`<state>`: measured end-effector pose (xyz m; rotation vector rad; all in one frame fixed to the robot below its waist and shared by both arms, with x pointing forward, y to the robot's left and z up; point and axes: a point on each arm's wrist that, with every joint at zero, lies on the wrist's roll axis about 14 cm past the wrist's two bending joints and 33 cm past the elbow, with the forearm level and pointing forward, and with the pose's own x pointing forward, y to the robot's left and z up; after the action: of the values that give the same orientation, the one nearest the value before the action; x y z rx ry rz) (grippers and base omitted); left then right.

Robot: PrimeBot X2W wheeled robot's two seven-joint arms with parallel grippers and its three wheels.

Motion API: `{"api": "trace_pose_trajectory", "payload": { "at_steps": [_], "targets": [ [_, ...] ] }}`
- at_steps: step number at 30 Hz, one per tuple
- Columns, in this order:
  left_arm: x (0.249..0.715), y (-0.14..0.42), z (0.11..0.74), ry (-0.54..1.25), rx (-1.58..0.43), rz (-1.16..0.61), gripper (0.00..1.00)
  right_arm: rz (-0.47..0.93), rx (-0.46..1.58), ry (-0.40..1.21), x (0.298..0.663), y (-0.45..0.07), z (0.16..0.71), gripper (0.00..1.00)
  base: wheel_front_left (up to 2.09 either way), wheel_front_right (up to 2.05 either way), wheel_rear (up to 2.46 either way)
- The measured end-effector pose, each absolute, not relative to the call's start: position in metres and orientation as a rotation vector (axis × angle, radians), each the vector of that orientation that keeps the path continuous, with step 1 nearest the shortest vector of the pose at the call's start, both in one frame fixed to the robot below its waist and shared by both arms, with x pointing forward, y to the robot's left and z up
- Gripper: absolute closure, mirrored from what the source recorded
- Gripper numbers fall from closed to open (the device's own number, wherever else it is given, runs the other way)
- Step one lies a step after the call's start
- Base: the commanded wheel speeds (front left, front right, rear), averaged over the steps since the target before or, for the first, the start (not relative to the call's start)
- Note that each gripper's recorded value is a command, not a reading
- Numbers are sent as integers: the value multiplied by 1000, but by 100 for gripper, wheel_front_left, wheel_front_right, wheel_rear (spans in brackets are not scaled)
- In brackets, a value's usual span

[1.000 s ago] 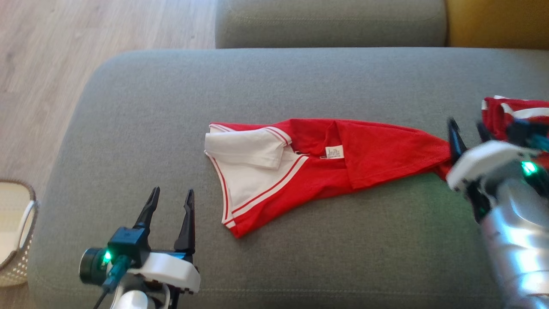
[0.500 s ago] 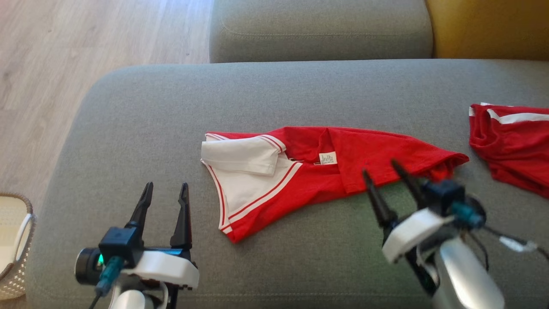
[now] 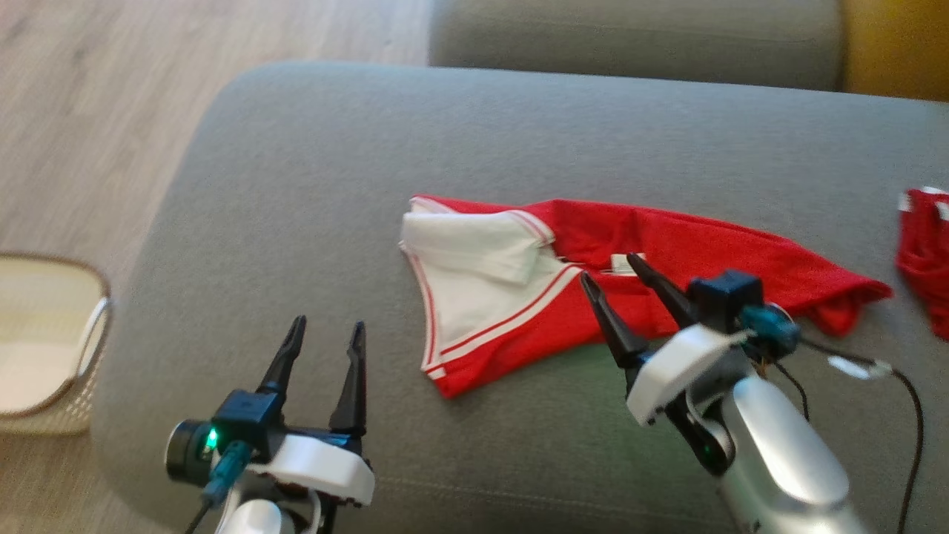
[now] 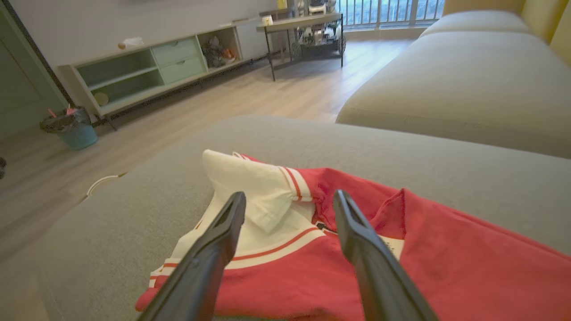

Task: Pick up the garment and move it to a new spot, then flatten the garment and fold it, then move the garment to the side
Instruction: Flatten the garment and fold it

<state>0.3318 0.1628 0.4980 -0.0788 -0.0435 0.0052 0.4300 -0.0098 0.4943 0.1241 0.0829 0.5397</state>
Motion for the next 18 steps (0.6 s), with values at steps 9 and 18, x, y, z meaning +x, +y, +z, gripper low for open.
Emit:
{"api": "trace_pose_trajectory", "payload": {
  "at_steps": [9, 18],
  "targets": [
    [319, 187, 480, 21, -72, 106, 0, 630, 176, 352, 457, 41, 444, 0, 0, 0, 0],
    [316, 202, 473, 53, -68, 172, 0, 646, 220, 486, 474, 60, 414, 0, 0, 0, 0]
  ]
}}
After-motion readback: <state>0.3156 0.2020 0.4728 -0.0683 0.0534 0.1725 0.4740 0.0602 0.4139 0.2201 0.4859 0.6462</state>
